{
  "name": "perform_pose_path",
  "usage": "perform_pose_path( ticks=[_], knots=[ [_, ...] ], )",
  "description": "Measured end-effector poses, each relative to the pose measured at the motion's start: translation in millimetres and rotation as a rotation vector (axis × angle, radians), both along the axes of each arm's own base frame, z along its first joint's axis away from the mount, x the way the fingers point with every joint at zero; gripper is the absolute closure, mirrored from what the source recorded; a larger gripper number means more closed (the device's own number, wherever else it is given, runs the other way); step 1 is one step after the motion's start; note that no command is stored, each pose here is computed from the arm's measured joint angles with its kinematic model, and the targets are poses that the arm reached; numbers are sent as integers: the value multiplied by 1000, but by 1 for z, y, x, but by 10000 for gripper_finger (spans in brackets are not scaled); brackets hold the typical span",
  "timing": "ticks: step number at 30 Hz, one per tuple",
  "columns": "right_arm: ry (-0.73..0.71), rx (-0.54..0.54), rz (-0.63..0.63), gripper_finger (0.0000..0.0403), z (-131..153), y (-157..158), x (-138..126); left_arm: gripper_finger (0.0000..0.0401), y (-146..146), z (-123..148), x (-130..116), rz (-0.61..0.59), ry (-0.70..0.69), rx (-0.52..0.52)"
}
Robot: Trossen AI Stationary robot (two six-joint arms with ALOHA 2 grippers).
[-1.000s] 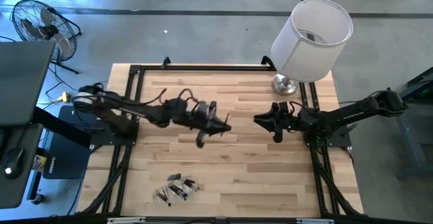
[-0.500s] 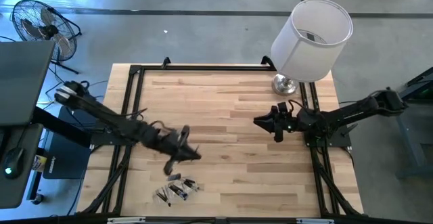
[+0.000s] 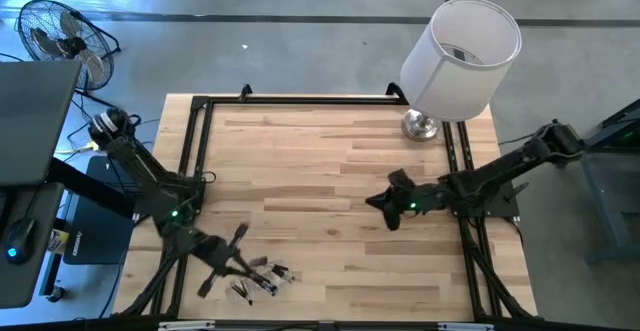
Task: Pick & Place Makeup Supplies
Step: Put the silver makeup brush into the transparent organizer
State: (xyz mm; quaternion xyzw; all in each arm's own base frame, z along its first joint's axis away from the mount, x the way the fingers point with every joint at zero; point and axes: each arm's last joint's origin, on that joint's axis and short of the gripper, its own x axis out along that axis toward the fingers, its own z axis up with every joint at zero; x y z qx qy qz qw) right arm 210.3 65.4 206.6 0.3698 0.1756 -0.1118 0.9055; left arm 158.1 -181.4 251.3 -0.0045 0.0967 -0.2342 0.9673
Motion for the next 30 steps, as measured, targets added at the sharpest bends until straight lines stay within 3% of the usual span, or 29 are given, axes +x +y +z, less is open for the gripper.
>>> perform_pose_path(
  ticks=[8, 13, 24, 30],
  knots=[
    [93, 9, -8, 391, -10, 27, 47, 395, -26, 0, -35, -43, -31, 8],
    [143, 48, 21, 401, -21, 42, 65, 395, -40, -13, -45, -52, 5, 20],
    [98, 105, 35, 399, -19, 52, 73, 395, -65, -45, -37, -88, 32, 47],
    [74, 119, 32, 401, -17, 53, 74, 395, -53, -71, -41, -49, 29, -38]
  ],
)
